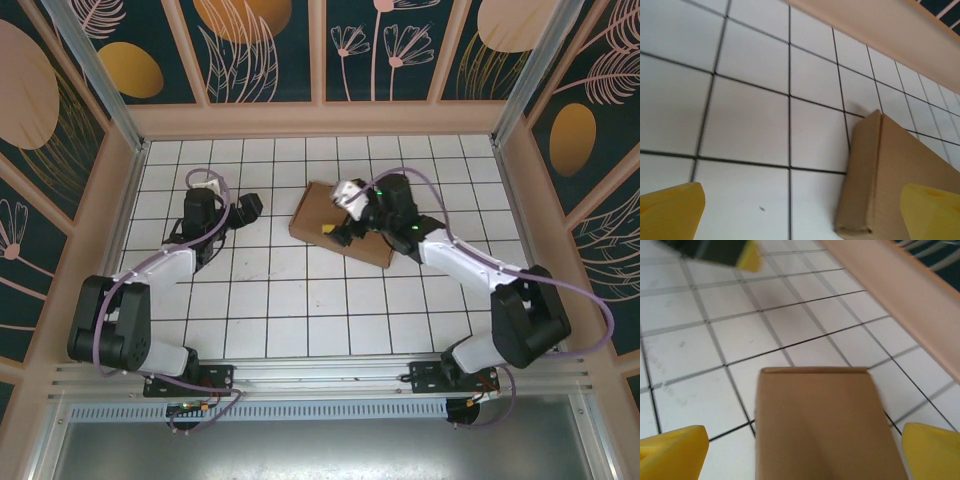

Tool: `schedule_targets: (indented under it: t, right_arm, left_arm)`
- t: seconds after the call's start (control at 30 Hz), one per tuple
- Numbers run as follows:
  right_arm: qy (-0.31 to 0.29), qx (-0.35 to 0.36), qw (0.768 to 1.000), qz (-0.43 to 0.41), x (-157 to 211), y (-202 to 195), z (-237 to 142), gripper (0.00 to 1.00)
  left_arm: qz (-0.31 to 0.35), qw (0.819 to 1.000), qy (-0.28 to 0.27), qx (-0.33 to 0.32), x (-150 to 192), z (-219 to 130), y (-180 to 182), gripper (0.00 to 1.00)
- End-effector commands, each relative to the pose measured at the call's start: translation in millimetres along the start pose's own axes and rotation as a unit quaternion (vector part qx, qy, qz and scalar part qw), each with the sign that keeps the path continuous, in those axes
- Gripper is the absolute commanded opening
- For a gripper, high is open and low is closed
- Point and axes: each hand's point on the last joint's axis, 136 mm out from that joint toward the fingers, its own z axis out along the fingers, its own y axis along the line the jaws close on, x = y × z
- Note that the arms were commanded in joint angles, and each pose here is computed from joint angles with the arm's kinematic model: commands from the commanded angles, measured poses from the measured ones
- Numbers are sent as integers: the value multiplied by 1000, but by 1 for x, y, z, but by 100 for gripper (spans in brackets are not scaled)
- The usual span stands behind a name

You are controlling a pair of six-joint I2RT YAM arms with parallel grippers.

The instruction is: Fold the paper box

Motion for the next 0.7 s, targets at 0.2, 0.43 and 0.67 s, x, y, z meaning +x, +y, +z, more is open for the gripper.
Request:
schedule_targets:
  t: [0.2,0.43,0.67]
  right_arm:
    - [-75,338,905,248,91,-141,-130,99]
    - [-98,431,851,282,159,-153,-175,99]
    - [-126,434,846,283,185,-143,-166,99]
  left_arm:
    - [199,939,-206,-191,-78,-53,48,99]
    - [202,931,-236,-192,-56,-65,82,99]
    - [168,941,-256,-144,-33,-67,107,99]
